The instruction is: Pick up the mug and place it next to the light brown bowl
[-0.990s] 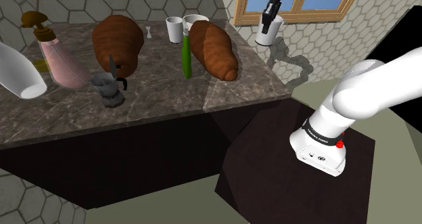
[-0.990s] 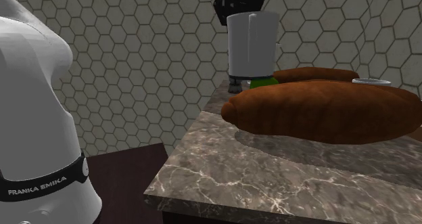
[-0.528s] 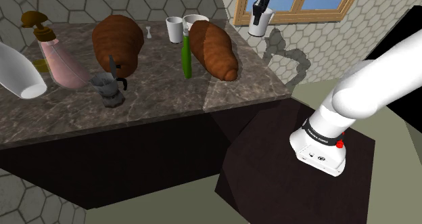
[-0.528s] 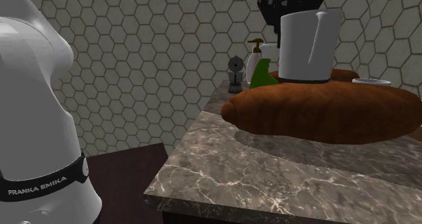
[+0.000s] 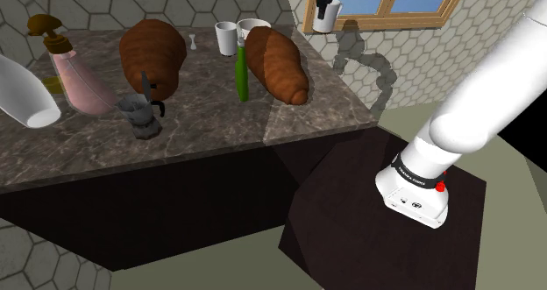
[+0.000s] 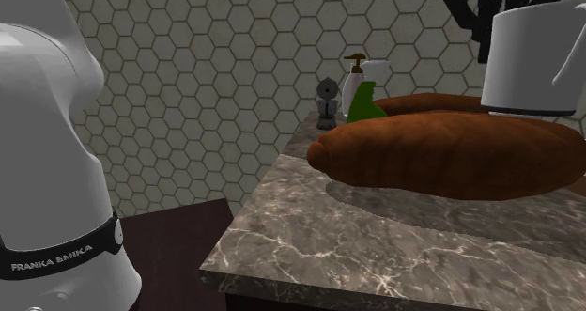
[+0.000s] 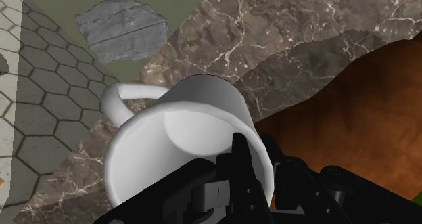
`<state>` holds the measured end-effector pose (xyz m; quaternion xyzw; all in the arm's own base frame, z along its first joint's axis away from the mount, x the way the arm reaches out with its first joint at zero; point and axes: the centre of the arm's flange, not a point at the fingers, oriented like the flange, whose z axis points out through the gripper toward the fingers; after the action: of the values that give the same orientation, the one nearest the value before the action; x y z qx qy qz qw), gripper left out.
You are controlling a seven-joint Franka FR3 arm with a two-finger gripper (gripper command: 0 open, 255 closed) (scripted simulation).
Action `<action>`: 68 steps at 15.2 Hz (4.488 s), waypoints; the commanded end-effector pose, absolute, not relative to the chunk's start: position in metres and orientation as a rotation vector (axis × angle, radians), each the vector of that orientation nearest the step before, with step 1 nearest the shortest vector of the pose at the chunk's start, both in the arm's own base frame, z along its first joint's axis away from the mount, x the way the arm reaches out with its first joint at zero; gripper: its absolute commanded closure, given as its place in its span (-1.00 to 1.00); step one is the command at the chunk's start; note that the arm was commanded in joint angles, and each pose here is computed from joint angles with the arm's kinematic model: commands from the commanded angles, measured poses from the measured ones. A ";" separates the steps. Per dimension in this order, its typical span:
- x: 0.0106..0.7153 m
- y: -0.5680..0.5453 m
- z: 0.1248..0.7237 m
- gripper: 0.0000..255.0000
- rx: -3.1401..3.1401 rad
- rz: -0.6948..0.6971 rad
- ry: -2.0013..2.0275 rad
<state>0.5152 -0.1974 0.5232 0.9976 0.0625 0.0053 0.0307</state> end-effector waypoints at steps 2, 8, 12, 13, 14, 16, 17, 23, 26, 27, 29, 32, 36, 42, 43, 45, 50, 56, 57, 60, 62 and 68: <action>0.549 -0.221 0.522 1.00 3.073 0.017 0.194; 0.612 -0.269 0.522 1.00 3.073 0.017 0.194; 0.654 -0.301 0.523 1.00 3.073 0.017 0.194; 0.665 -0.309 0.523 1.00 3.073 0.017 0.194; 0.673 -0.315 0.523 1.00 3.073 0.017 0.194; 0.673 -0.315 0.512 1.00 3.073 0.017 0.194; 0.673 -0.315 0.507 1.00 3.073 0.017 0.194; 0.673 -0.315 0.475 1.00 3.073 0.017 0.194; 0.673 -0.315 0.459 1.00 3.073 0.017 0.194; 0.673 -0.315 0.454 1.00 3.073 0.017 0.194; 0.673 -0.315 0.443 1.00 3.073 0.017 0.194; 0.673 -0.315 0.428 1.00 3.073 0.017 0.194; 0.673 -0.315 0.406 1.00 3.073 0.017 0.194; 0.673 -0.315 0.375 1.00 3.073 0.017 0.194; 0.673 -0.315 0.370 1.00 3.073 0.017 0.194; 0.672 -0.315 0.360 1.00 3.073 0.017 0.194; 0.673 -0.315 0.360 1.00 3.073 0.017 0.194; 0.673 -0.315 0.360 -1.00 3.073 0.017 0.194; 0.673 -0.315 0.360 -1.00 3.073 0.017 0.194; 0.672 -0.314 0.386 -1.00 3.073 0.017 0.194; 0.672 -0.312 0.410 -1.00 3.073 0.017 0.194; 0.672 -0.312 0.410 -1.00 3.073 0.017 0.194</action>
<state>0.6719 -0.3122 0.4094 0.9975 0.0631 0.0056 0.0312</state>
